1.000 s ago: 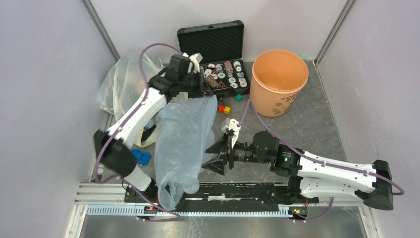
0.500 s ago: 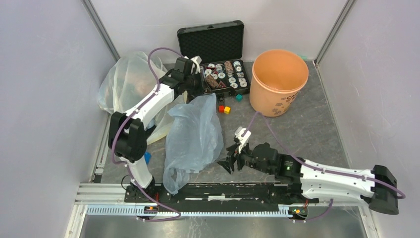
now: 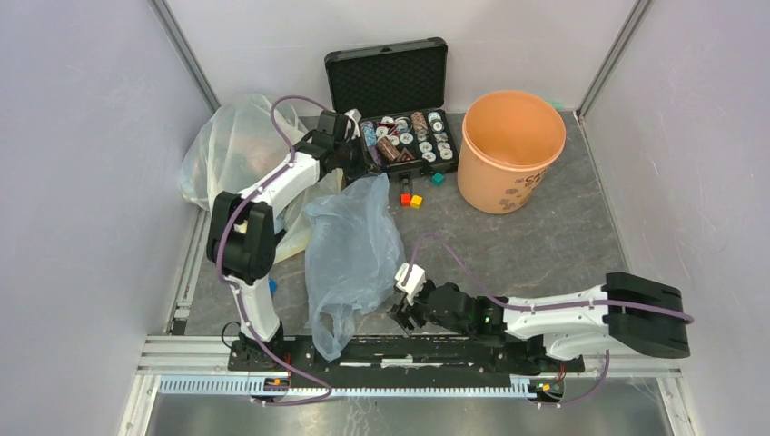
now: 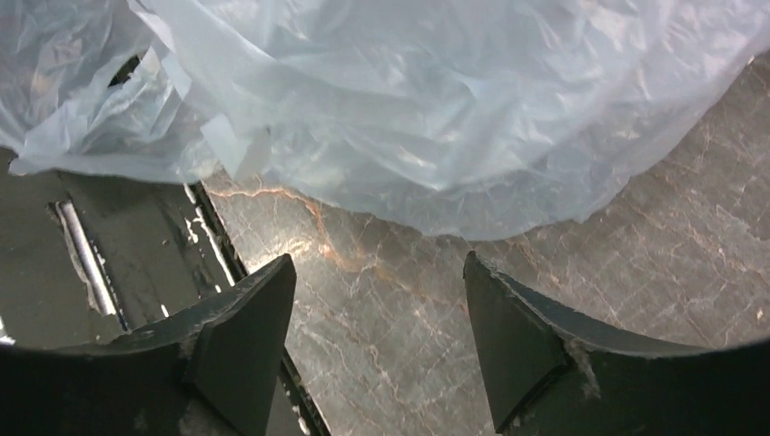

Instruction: Put the trash bags into the trash bin

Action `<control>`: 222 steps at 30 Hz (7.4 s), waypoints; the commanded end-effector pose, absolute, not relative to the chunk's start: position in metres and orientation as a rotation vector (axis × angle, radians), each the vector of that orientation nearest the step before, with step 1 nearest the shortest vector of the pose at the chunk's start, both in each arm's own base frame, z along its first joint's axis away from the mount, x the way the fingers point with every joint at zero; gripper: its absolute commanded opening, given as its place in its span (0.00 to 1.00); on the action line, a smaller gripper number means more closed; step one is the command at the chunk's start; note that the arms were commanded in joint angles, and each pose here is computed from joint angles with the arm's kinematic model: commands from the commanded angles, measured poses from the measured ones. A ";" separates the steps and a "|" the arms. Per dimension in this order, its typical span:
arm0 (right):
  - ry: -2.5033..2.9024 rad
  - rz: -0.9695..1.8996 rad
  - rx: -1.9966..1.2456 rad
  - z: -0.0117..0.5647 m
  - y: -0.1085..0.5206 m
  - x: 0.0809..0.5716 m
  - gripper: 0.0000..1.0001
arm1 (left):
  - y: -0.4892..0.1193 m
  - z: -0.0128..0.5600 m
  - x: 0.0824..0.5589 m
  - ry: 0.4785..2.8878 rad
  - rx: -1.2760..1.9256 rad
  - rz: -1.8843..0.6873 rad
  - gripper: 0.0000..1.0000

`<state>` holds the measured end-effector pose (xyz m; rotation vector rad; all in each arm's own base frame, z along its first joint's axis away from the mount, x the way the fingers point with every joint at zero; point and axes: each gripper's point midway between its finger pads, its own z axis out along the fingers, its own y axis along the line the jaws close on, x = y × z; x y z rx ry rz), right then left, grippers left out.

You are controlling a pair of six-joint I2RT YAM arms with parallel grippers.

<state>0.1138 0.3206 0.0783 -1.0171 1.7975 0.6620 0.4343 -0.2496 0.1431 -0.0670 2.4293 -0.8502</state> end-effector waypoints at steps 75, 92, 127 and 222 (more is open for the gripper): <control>1.866 0.612 -0.652 0.138 0.297 0.132 0.00 | -0.185 0.256 0.321 2.248 -0.097 -0.702 0.91; 1.871 0.568 -0.683 0.131 0.285 0.133 0.62 | -0.116 0.188 0.178 2.261 -0.318 -0.622 0.97; 1.813 0.353 -0.597 0.207 0.236 0.178 0.98 | -0.250 0.090 0.201 2.379 0.235 -0.878 0.02; 2.027 0.397 -0.146 0.150 0.242 0.305 0.00 | -0.222 0.104 0.088 2.486 0.241 -1.063 0.86</control>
